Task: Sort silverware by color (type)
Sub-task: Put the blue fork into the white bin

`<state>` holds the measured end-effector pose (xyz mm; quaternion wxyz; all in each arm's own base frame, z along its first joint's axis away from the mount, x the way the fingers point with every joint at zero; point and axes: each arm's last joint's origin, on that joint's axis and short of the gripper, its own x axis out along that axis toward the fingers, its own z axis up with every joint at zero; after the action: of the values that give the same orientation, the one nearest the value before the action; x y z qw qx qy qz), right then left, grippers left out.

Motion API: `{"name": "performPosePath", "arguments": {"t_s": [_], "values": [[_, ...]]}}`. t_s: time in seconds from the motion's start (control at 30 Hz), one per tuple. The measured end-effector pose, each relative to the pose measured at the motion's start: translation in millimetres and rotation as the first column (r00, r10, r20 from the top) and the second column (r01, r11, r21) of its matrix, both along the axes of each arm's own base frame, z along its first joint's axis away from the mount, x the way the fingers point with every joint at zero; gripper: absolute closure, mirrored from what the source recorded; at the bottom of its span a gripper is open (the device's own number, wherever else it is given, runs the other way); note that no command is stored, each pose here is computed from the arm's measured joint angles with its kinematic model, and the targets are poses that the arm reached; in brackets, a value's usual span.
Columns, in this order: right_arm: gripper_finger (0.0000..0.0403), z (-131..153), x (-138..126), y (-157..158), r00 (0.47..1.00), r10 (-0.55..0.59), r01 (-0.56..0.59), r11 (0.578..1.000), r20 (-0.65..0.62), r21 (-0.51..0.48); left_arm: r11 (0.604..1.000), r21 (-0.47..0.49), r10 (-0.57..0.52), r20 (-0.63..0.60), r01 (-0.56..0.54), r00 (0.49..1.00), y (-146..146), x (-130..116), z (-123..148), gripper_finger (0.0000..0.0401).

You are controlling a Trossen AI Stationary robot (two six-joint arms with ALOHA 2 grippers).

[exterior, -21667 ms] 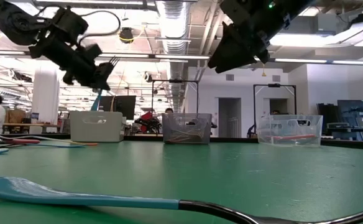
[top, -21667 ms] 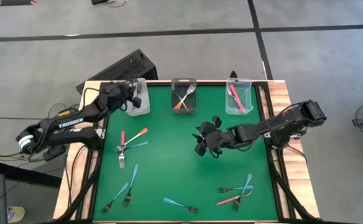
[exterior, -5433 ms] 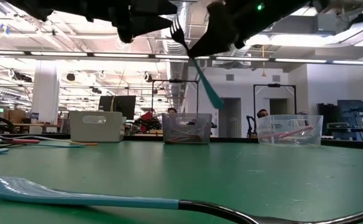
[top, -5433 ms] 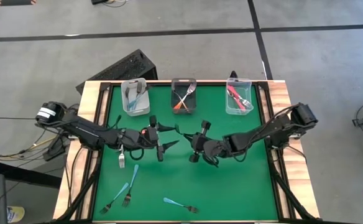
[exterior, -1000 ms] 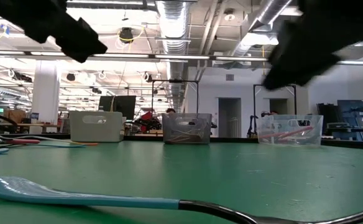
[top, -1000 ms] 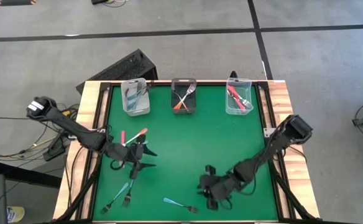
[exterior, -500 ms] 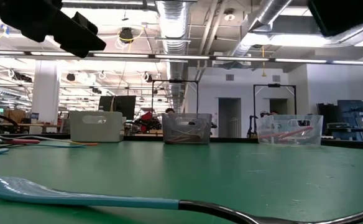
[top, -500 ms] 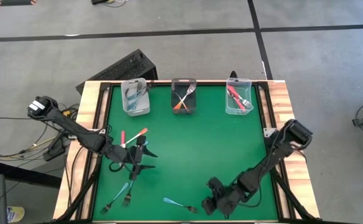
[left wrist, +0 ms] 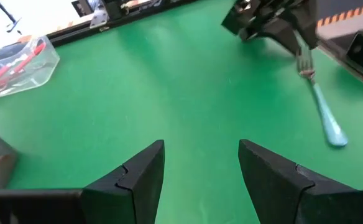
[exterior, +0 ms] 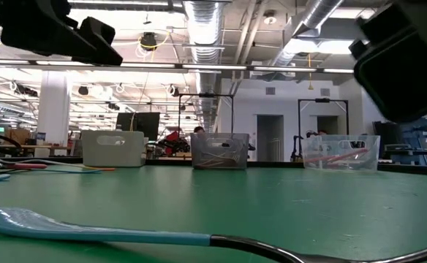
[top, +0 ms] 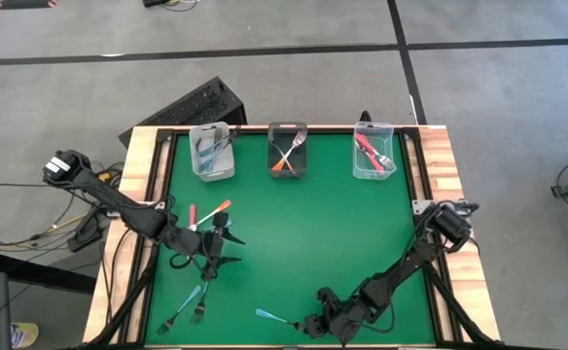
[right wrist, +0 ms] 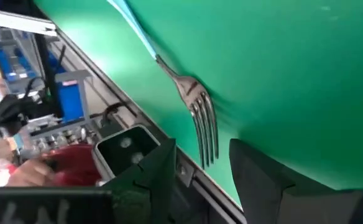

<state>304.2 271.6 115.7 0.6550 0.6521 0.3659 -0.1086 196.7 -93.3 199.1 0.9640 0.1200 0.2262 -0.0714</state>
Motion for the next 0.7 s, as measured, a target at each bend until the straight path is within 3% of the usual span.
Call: {"name": "performPosePath", "arguments": {"t_s": [0.2, 0.53, 0.7], "values": [[0.0257, -0.7, 4.0, -5.0, 1.000, -0.007, 0.007, 1.000, -0.004, -0.016, 0.999, 0.044, 0.019, -0.002, -0.019, 1.000, 2.0, -0.8, -2.7, 0.0207], [0.0387, 2.7, 9.4, -5.4, 0.994, 0.112, -0.111, 0.993, 0.009, -0.042, 0.999, 0.044, 0.025, -0.010, -0.025, 1.000, 2.4, -1.2, -3.4, 0.0207], [0.0388, 3.9, 18.3, -18.0, 0.990, 0.139, -0.134, 0.983, 0.034, -0.125, 0.999, 0.027, 0.034, -0.010, -0.033, 0.999, 2.3, -1.1, -3.4, 0.0207]]}}
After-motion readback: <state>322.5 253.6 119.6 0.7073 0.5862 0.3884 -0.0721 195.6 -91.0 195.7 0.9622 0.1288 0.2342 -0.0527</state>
